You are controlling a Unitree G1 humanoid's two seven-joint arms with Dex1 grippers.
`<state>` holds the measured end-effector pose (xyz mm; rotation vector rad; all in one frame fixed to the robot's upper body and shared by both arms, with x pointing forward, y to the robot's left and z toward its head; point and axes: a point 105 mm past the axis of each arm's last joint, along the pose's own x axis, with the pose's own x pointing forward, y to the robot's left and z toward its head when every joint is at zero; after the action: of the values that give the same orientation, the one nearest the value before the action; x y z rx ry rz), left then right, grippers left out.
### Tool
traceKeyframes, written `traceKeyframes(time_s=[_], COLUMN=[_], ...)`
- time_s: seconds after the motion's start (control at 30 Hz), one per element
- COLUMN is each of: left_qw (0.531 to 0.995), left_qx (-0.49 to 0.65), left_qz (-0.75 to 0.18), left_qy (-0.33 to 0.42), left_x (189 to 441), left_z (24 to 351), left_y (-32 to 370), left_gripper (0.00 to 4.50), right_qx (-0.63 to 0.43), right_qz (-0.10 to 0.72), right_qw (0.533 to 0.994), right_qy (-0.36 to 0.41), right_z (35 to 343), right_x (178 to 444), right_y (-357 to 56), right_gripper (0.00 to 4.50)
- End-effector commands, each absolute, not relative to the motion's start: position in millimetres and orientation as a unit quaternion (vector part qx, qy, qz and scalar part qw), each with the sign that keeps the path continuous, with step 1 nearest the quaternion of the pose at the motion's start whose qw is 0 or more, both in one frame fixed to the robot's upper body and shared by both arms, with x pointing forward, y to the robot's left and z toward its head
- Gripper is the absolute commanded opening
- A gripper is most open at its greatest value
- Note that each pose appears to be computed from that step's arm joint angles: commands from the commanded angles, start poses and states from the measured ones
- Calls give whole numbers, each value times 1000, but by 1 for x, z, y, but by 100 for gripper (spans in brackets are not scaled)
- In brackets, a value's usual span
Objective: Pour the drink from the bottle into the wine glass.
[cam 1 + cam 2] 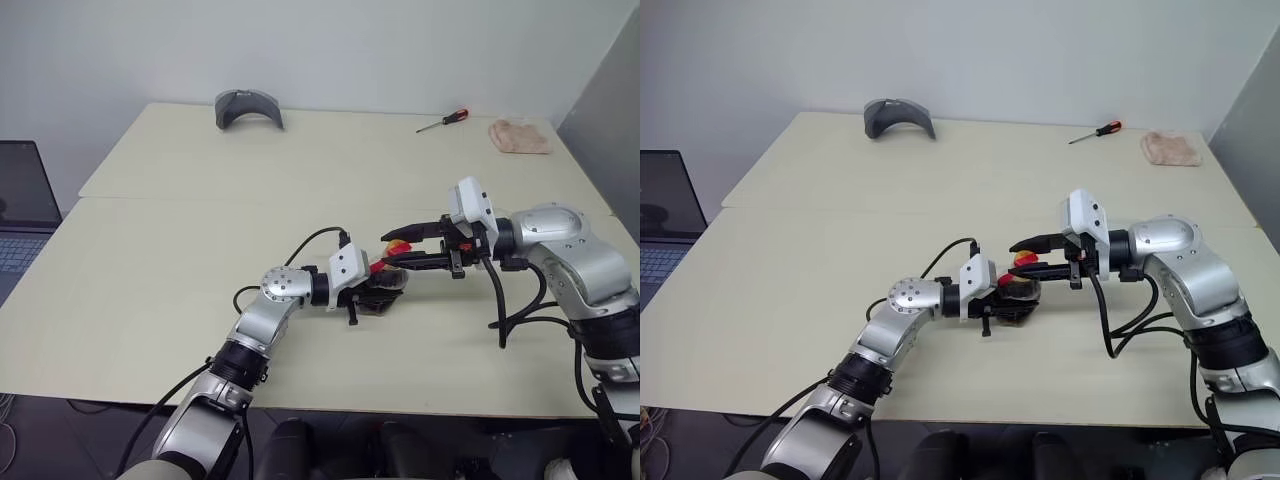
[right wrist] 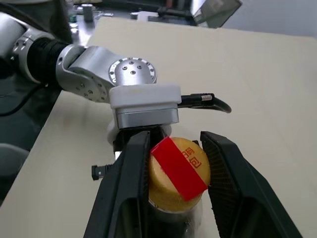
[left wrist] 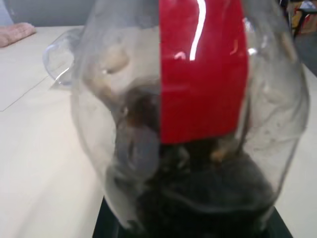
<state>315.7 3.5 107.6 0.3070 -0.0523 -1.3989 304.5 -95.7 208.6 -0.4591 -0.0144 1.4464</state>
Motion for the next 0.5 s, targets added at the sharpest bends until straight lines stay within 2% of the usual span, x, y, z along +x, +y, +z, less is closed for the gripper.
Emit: traceKeyframes(time_s=[0.03,0.13,0.23,0.27,0.5], left_qw=[728,734,735,735,734], left_qx=[145,143,144,145,143], left_qz=[-665,-658,-657,-657,-658], left_qy=[-85,-87,-88,-89,-88], left_x=[302,304,304,304,307], left_z=[131,132,132,132,132], left_y=[-8,-8,-8,-8,-8], left_gripper=[90,90,90,90,90], right_qx=[-216,-160,-106,-88,-39], right_qz=[607,633,604,590,480], right_qw=[765,757,789,802,869], right_qy=[-14,-18,-30,-37,-113], right_z=[224,232,238,240,248], right_x=[317,292,283,280,255], right_y=[-111,-107,-106,-107,-99], right_gripper=[126,126,126,200,434])
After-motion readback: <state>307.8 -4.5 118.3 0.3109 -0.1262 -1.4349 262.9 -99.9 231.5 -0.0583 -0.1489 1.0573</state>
